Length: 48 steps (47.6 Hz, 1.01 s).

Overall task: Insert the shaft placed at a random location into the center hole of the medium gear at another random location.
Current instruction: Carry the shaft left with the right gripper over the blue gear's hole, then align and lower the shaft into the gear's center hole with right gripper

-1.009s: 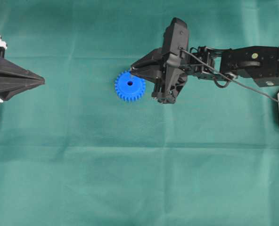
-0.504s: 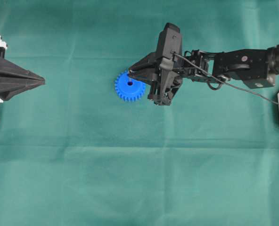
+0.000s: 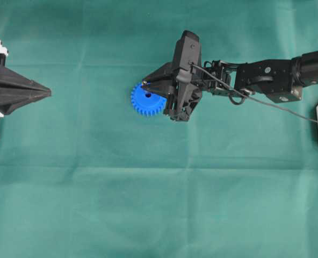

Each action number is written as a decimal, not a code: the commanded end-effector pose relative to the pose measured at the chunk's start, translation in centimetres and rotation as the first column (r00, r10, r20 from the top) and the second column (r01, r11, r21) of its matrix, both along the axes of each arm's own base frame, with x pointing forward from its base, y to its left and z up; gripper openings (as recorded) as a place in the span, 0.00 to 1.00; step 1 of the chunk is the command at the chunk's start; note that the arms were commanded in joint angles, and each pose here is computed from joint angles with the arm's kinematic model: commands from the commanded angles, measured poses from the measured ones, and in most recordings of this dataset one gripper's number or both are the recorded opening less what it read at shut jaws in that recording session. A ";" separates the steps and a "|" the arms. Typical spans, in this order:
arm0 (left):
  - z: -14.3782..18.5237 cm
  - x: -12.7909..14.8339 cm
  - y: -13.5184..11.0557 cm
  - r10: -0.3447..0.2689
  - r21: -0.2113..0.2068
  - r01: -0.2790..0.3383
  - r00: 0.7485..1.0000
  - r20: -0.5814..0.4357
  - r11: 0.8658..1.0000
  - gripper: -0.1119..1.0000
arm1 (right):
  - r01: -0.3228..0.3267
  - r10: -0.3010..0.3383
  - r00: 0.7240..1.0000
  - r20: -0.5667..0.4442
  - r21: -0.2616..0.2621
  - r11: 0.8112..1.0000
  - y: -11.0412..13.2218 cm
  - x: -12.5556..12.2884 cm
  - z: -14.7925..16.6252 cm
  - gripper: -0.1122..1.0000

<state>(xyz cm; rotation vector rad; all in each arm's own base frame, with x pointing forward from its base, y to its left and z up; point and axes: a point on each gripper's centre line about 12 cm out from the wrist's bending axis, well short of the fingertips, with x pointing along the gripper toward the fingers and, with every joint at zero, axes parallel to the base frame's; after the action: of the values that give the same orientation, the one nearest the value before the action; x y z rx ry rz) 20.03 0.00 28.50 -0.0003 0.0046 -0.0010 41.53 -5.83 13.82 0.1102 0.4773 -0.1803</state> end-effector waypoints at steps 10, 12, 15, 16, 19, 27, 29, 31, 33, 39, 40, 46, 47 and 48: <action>0.6 0.2 0.0 0.001 0.000 -0.001 1.000 0.014 1.000 0.10 | 0.002 -0.002 0.999 0.044 -0.004 1.000 -0.1 0.0 2.1 0.22; 0.6 0.2 0.0 0.000 0.002 0.000 1.000 0.014 1.000 0.10 | -0.001 0.001 0.998 0.056 -0.008 1.000 0.0 -0.1 2.7 0.22; 0.6 0.2 0.0 0.000 0.000 0.000 1.000 0.014 1.000 0.10 | 0.000 0.001 0.998 0.070 -0.011 1.000 0.0 -0.4 3.4 0.22; 0.6 0.2 0.0 0.000 0.000 0.000 1.000 0.014 1.000 0.10 | 0.000 0.001 0.997 0.073 -0.011 1.000 0.0 -0.5 3.5 0.22; 0.6 0.2 0.0 0.000 0.000 0.000 1.000 0.012 1.000 0.10 | 0.000 0.001 0.996 0.085 -0.013 1.000 0.0 -0.7 4.1 0.22; 0.6 0.2 0.0 0.000 0.002 0.000 1.000 0.014 1.000 0.10 | -0.006 0.007 0.996 0.086 -0.013 1.000 0.3 -0.8 4.2 0.22; 0.6 0.2 0.0 0.000 0.000 0.000 1.000 0.014 1.000 0.10 | -0.012 0.013 0.996 0.089 -0.014 1.000 0.6 -0.8 4.2 0.22; 0.6 0.2 0.0 0.000 0.002 0.000 1.000 0.014 1.000 0.10 | -0.017 0.018 0.996 0.091 -0.013 1.000 0.8 -0.7 4.2 0.22; 0.5 0.2 0.0 0.001 0.002 -0.001 1.000 0.012 1.000 0.10 | -0.023 0.024 0.996 0.089 -0.014 1.000 1.0 -0.6 4.1 0.22; 0.6 0.2 0.0 0.000 0.002 0.000 1.000 0.014 1.000 0.10 | -0.023 0.024 0.997 0.074 -0.010 1.000 1.1 -0.4 3.3 0.22; 0.6 0.2 0.0 0.000 0.002 0.000 1.000 0.014 1.000 0.10 | -0.024 0.025 0.997 0.070 -0.011 1.000 1.1 -0.4 3.1 0.22; 0.5 0.2 0.0 0.000 0.002 0.000 1.000 0.012 1.000 0.10 | -0.022 0.023 0.998 0.063 -0.010 1.000 1.0 -0.2 2.2 0.22; 0.6 0.2 0.0 0.000 0.002 0.000 1.000 0.014 1.000 0.10 | -0.022 0.022 0.998 0.060 -0.010 1.000 1.0 -0.2 2.0 0.22; 0.5 0.2 0.0 0.000 0.000 0.000 1.000 0.012 1.000 0.10 | -0.022 0.022 0.998 0.062 -0.010 1.000 1.0 -0.1 1.9 0.22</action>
<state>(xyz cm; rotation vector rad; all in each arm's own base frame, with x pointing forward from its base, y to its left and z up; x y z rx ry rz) 20.01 0.00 28.52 -0.0003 0.0046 -0.0010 40.86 -4.72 14.76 0.1022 0.4617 -0.1555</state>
